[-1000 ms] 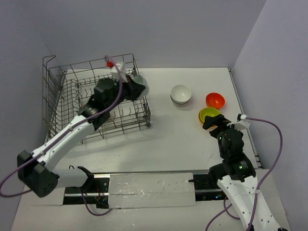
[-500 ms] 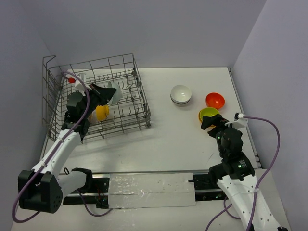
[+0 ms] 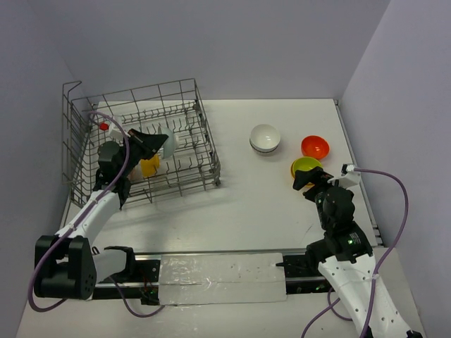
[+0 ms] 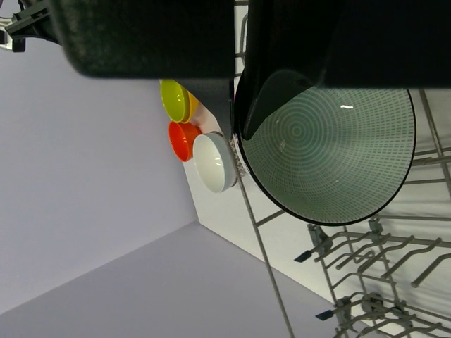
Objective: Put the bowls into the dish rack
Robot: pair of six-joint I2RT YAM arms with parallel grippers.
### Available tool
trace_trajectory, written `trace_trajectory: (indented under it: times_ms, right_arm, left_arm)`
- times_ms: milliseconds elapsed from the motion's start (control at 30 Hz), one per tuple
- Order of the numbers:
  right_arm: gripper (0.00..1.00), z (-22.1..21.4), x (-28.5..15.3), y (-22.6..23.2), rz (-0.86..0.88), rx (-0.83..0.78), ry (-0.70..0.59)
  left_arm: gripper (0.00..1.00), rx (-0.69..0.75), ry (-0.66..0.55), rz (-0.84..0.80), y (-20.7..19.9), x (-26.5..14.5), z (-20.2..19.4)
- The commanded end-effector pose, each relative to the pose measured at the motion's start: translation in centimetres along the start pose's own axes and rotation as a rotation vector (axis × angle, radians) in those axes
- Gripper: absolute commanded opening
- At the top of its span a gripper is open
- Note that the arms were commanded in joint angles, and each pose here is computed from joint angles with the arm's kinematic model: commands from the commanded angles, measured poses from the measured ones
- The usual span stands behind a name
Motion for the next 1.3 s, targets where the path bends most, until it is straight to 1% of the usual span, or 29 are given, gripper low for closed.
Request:
trace_trajectory:
  times_ms: [0,67,400,633,800,1100,1267]
  right_arm:
    - [0.89,0.3,0.2,0.3,0.026,0.0,-0.028]
    - [0.89,0.4,0.2,0.4,0.028,0.003,-0.032]
    - [0.89,0.3,0.2,0.4,0.03,0.001,-0.03]
    - [0.89,0.3,0.2,0.4,0.033,0.002,-0.029]
    - [0.88,0.3,0.2,0.4,0.034,0.0,-0.028]
    - [0.88,0.3,0.2,0.4,0.038,0.002,-0.03]
    - [0.88,0.3,0.2,0.5,0.041,0.001,-0.028]
  left_arm:
    - [0.0,0.017,-0.074,-0.068,-0.7,0.0,1.5]
    - [0.0,0.011,-0.067,-0.047,-0.2,0.0,1.4]
    - [0.0,-0.045,-0.011,-0.041,1.5,0.4,0.2]
    - [0.0,-0.072,0.011,0.008,2.6,0.4,-0.4]
    - [0.0,-0.122,0.03,0.009,3.3,0.2,-0.9]
    - [0.0,-0.141,0.04,0.083,4.4,-0.2,-1.2]
    - [0.0,-0.148,0.038,0.165,5.6,-0.8,-0.6]
Point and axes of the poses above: each gripper's point midway between its finger pads, its own x axis out along the fingers, its own y axis along the line the jaws close on, z = x × y, the point moved 8 cm from there along -x, back along the fingers, and after that the axes turned 8 degrees about x, right-handed, at the moved point
